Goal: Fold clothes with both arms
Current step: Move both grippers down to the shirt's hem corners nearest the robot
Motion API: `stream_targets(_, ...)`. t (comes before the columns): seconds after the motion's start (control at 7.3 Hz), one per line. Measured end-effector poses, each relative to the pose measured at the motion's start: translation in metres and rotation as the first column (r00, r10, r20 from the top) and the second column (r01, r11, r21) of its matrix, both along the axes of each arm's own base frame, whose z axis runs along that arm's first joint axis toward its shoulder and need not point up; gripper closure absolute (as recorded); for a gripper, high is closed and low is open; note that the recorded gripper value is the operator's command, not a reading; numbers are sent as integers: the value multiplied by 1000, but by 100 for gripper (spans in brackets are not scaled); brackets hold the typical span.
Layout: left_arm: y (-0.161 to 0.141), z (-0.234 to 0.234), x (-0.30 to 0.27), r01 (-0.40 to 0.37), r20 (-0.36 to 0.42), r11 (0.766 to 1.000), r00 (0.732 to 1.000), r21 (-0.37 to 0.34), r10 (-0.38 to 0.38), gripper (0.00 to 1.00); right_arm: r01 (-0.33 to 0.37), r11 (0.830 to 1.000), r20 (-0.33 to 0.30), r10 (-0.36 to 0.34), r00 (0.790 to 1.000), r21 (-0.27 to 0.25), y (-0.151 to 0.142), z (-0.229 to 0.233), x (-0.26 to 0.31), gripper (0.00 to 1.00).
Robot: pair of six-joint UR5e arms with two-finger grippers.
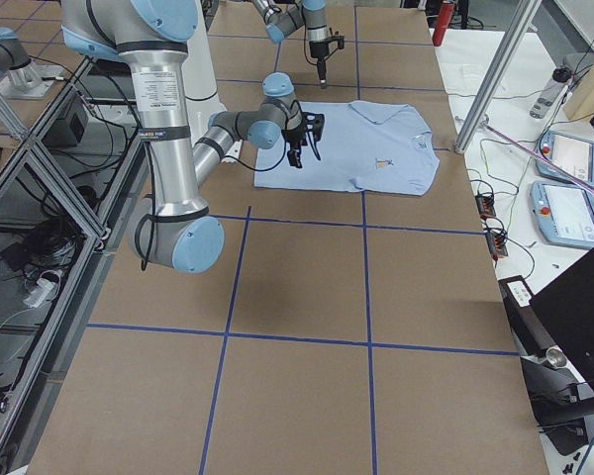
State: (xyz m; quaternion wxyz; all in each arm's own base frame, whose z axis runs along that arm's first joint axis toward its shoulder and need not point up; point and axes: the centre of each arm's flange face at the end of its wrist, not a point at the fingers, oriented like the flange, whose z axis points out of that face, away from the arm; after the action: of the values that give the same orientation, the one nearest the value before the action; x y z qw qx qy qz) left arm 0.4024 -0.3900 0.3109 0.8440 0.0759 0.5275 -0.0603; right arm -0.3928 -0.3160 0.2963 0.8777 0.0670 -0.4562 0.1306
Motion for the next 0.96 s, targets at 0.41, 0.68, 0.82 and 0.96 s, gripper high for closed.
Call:
stream_targets(0.41,113,20,19,38,11,989,999,-141,-37,27,-40,999,77,40,996,4,78,27,-13,0)
stream_targets(0.68,161,38,46,76,43,975,997,-208,-69,28,-61,998,101,60,993,12,98,41,-15,0)
stream_targets(0.82,171,48,55,89,63,973,995,-214,-77,30,-63,998,103,61,993,13,101,43,-16,0)
stream_targets(0.96,176,54,61,94,77,972,994,-214,-79,36,-63,998,104,61,993,15,102,43,-17,0)
